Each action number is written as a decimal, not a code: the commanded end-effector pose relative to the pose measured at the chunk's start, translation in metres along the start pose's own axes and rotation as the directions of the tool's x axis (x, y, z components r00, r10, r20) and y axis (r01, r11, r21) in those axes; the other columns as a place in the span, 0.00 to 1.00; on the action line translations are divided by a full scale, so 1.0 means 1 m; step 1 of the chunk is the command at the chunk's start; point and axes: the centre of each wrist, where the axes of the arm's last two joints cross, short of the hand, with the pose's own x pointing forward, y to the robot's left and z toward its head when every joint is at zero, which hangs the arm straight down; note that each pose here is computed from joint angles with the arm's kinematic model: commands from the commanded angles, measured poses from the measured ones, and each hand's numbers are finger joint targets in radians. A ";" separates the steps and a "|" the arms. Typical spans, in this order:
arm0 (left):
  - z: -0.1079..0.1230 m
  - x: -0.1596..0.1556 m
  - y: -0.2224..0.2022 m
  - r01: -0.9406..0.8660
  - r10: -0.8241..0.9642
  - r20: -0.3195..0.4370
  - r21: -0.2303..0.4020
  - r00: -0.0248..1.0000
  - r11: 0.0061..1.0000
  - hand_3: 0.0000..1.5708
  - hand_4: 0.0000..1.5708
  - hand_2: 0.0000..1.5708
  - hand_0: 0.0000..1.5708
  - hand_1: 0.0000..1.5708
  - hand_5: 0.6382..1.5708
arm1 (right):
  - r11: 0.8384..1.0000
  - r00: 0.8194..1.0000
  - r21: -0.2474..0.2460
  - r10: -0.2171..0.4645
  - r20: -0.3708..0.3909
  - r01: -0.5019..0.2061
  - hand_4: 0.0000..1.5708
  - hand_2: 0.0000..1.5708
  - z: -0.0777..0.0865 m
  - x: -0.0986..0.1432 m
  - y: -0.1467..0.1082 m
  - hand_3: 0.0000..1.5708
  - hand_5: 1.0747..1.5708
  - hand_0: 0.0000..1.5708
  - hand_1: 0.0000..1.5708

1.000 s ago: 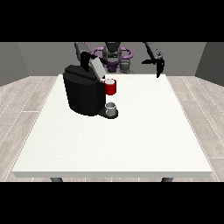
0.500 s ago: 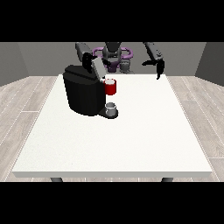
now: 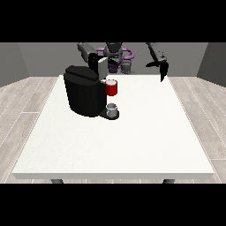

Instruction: Insert the coffee pod into the coffee machine and close the lid

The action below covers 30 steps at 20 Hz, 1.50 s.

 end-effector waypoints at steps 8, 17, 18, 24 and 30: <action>-0.032 0.012 0.013 0.002 0.000 0.055 -0.025 0.999 1.000 0.00 0.22 0.00 0.00 0.00 1.00 | 0.985 0.978 0.072 0.147 0.149 -0.159 0.24 0.00 -0.035 0.066 0.054 0.00 1.00 0.00 0.00; -0.027 0.001 -0.002 -0.013 0.014 0.028 -0.042 1.000 0.999 0.00 0.25 0.00 0.00 0.00 1.00 | 0.980 0.976 0.148 0.103 0.191 -0.132 0.26 0.00 -0.031 0.061 0.075 0.00 1.00 0.00 0.00; -0.015 -0.010 -0.017 -0.047 0.048 0.013 -0.065 0.999 0.997 0.00 0.23 0.00 0.00 0.00 1.00 | 0.975 0.979 0.162 0.125 0.160 -0.150 0.24 0.00 -0.018 0.039 0.076 0.00 1.00 0.00 0.00; 0.010 -0.032 -0.018 -0.041 0.040 -0.013 -0.039 0.999 0.998 0.00 0.11 0.00 0.00 0.00 1.00 | 0.949 0.988 0.294 0.073 0.133 -0.110 0.31 0.00 0.008 0.029 0.092 0.00 1.00 0.00 0.00; 0.007 -0.028 -0.007 -0.042 0.041 -0.024 -0.036 0.999 0.998 0.00 0.11 0.00 0.00 0.00 1.00 | 0.884 0.985 0.468 -0.096 0.143 0.019 0.29 0.00 0.073 -0.004 0.108 0.00 1.00 0.00 0.00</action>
